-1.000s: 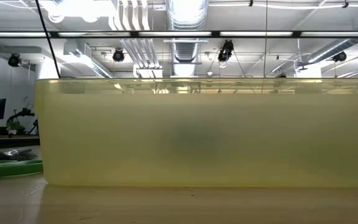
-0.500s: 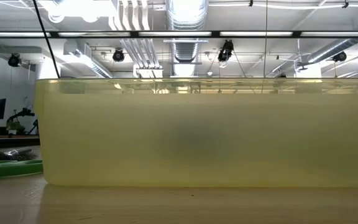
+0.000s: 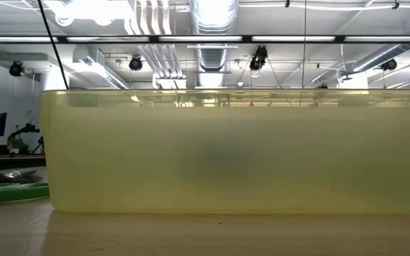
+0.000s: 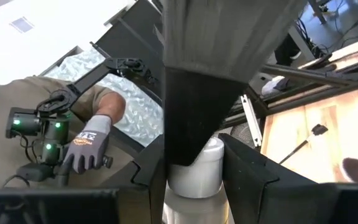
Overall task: Pick & Place Paint Supplies
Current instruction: Put the gray paint bottle into the blue bin
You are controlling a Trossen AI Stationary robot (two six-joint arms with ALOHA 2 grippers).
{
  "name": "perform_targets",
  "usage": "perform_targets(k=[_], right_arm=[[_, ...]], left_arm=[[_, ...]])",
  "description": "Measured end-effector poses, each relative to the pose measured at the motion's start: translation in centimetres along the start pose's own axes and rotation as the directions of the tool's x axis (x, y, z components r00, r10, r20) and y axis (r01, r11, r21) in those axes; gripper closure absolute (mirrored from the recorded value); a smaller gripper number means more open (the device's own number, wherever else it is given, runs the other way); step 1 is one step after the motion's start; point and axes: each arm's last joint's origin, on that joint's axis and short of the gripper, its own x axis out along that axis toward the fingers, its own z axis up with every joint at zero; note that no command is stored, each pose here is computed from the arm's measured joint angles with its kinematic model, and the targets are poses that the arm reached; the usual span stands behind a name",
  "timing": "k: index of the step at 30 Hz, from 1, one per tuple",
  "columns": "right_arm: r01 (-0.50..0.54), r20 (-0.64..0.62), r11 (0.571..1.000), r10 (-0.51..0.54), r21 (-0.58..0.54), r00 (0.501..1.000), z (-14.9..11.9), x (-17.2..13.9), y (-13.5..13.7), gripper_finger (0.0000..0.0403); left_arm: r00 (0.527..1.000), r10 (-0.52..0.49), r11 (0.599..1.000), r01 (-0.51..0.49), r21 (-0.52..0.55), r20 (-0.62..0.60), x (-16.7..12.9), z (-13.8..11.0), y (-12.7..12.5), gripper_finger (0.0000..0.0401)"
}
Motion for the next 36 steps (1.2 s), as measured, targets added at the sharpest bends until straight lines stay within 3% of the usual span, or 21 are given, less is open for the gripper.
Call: perform_targets(k=[21, 29, 36], right_arm=[[0.006, 0.010, 1.000, -0.006, 0.001, 1.000, 0.18, -0.13, -0.14, 0.0287], [0.007, 0.008, 1.000, -0.007, 0.002, 1.000, 0.16, -0.13, -0.15, 0.0287], [-0.001, 0.015, 1.000, 0.002, -0.008, 1.000, 0.21, -0.12, -0.07, 0.0286]], left_arm=[[1.000, 0.002, 1.000, -0.001, -0.021, 0.014, 0.69, -0.49, 0.02, 0.0203], [1.000, 0.001, 1.000, -0.001, -0.024, 0.012, 0.72, -0.57, 0.09, 0.0278], [1.000, -0.002, 1.000, 0.002, -0.025, 0.013, 0.75, -0.58, 0.09, 0.0280]])
